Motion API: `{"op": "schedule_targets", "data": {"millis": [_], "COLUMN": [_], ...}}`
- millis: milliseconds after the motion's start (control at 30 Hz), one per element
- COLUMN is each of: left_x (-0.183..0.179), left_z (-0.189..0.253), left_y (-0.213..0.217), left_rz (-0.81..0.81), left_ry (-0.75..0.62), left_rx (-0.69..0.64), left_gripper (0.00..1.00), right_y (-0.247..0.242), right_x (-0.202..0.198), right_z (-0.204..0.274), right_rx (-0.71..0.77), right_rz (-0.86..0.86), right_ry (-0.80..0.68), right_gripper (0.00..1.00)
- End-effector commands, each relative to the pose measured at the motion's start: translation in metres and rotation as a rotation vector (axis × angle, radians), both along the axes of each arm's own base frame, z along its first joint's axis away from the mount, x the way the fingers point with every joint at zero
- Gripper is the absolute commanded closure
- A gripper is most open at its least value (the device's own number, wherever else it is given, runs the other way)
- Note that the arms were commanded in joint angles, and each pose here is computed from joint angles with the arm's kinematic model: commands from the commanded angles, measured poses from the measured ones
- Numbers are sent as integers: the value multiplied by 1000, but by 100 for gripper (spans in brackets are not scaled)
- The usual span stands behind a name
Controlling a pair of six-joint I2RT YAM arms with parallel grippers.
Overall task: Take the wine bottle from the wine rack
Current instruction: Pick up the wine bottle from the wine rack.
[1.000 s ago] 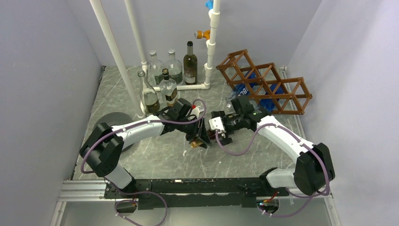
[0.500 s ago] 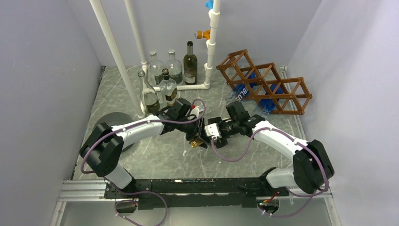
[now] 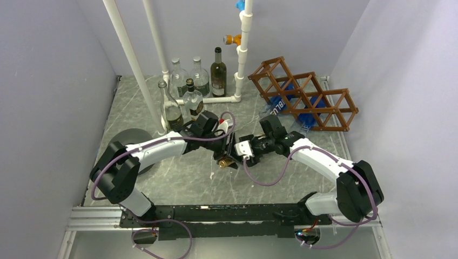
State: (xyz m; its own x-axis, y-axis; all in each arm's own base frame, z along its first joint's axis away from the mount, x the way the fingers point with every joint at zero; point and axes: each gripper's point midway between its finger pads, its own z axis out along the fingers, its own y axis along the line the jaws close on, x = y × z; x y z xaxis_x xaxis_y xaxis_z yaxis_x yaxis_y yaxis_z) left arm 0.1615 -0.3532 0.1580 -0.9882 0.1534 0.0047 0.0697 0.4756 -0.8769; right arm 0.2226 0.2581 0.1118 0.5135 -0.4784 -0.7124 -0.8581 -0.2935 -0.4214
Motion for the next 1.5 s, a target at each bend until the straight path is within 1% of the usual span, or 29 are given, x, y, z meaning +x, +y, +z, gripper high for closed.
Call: {"op": "schedule_targets", "data": {"millis": [0, 33, 133, 267, 333, 367, 500, 567, 700, 933, 1100, 1300, 1467], "left_x": [-3, -4, -4, -4, -4, -4, -5, -6, -9, -5, 5, 6, 15], "left_z": [122, 121, 119, 116, 116, 116, 121, 122, 129, 133, 140, 155, 153], "left_y": [-8, -7, -3, 3, 6, 8, 14, 17, 24, 39, 52, 67, 85], "left_rz": [-141, -138, -129, -115, -107, -101, -84, -78, -76, -13, 97, 187, 319], "left_ry": [-367, -367, -372, -383, -396, -408, -462, -493, -578, -767, -911, -1076, -1197], "left_rx": [-424, -426, -428, -427, -429, -430, -444, -451, -463, -438, -452, -515, -492], "left_gripper": [39, 32, 22, 19, 16, 14, 12, 7, 1, 0, 1, 1, 1], "right_y": [9, 9, 11, 11, 11, 11, 9, 9, 9, 8, 5, 2, 1], "right_x": [-12, -12, -15, -17, -18, -19, -20, -21, -23, -23, -22, -21, -20], "right_z": [13, 14, 15, 17, 19, 21, 25, 25, 28, 35, 42, 45, 47], "right_rx": [53, 56, 65, 74, 84, 90, 109, 113, 128, 153, 177, 195, 211], "right_rz": [51, 51, 55, 59, 59, 59, 59, 59, 62, 59, 47, 37, 28], "right_ry": [41, 47, 67, 84, 96, 103, 124, 131, 151, 172, 185, 205, 225], "right_gripper": [98, 98, 99, 99, 99, 99, 99, 99, 100, 100, 100, 100, 100]}}
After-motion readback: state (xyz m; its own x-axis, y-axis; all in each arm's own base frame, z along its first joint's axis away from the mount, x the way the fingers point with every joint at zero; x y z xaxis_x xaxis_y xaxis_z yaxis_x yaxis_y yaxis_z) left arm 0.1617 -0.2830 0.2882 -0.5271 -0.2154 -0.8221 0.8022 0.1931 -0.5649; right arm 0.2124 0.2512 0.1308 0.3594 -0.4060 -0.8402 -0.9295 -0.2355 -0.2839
